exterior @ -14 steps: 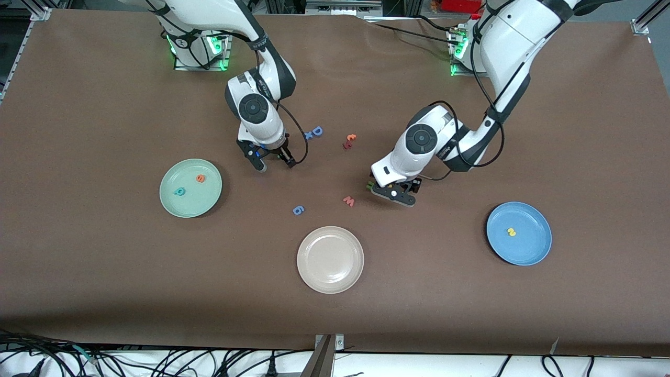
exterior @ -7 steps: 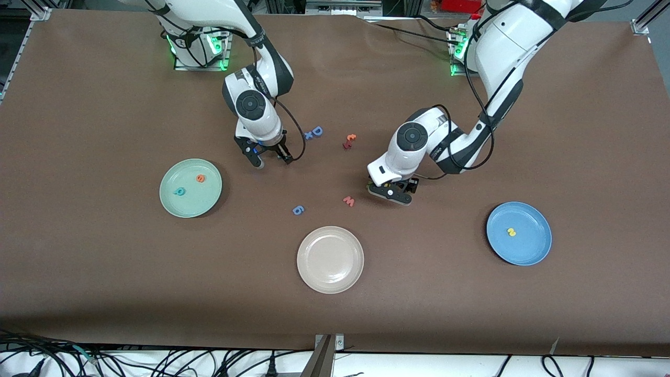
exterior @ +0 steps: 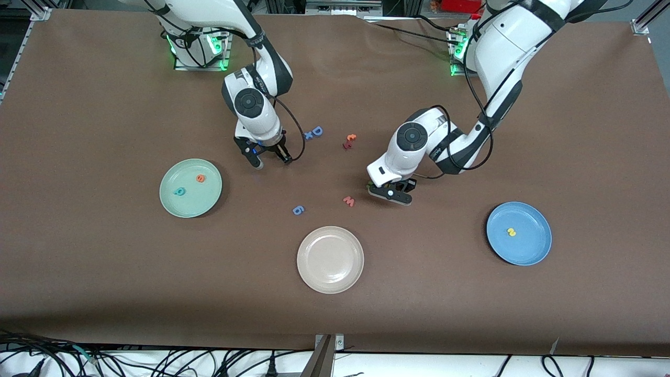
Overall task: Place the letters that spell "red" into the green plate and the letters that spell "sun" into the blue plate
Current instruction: 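Grasp the teal j with the right gripper while the left gripper grasps yellow u, then drop the teal j on the green plate while the left gripper drops u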
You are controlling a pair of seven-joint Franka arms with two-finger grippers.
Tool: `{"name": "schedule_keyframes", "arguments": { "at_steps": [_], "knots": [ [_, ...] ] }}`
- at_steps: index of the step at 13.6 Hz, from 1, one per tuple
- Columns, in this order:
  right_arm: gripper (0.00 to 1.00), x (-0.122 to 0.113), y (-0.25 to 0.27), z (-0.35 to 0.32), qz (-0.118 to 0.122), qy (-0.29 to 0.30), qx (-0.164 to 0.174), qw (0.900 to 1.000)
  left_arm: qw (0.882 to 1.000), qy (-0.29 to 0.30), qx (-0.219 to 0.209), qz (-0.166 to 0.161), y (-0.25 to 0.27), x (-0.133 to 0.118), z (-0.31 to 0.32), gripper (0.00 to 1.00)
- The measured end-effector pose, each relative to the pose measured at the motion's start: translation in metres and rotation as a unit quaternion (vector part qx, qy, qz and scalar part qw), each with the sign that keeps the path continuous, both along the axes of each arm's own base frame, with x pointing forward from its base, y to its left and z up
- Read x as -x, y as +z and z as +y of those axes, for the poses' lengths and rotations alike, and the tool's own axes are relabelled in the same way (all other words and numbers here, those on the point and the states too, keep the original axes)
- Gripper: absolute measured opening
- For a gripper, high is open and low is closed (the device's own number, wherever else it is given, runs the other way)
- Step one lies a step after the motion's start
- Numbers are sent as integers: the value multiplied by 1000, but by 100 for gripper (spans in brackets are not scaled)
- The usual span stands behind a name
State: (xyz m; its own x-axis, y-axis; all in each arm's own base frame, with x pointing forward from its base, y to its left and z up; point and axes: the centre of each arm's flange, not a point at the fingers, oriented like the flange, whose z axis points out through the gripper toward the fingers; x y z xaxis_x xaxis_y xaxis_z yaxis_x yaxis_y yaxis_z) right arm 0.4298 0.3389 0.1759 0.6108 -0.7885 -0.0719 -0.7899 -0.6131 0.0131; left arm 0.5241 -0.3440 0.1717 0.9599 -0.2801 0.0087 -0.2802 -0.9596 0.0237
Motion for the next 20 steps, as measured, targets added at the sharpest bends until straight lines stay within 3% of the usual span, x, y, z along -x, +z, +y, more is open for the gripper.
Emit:
{"name": "schedule_keyframes", "arguments": {
  "at_steps": [1, 3, 4, 7, 8, 12, 14, 17, 20],
  "knots": [
    [62, 0, 0, 0, -1, 0, 0, 1000, 1000, 1, 0, 0, 0, 0, 0, 44],
    [55, 0, 0, 0, -2, 0, -1, 1000, 1000, 2, 0, -2, 2, -1, 1, 26],
    [55, 0, 0, 0, -2, 0, -1, 1000, 1000, 2, 0, -2, 2, -1, 0, 26],
    [23, -1, 0, 0, -4, 0, -2, 1000, 1000, 4, 0, -4, 4, -6, 2, 26],
    [18, -1, 0, 0, -4, 0, -2, 1000, 1000, 6, -4, -4, 8, -12, 5, 26],
    [18, -1, 0, 0, -5, 0, -2, 1000, 999, -14, -40, 13, 37, -37, 21, 26],
    [18, -2, 2, 0, -7, -2, -4, 1000, 998, -42, -38, 30, 65, -57, 40, 26],
    [18, -18, 21, -10, -14, -6, -6, 1000, 993, -93, -53, 49, 99, -81, 95, 26],
    [18, -48, 65, -46, 17, 15, 5, 1000, 987, -134, -61, 69, 107, -93, 145, 26]
  ]
}}
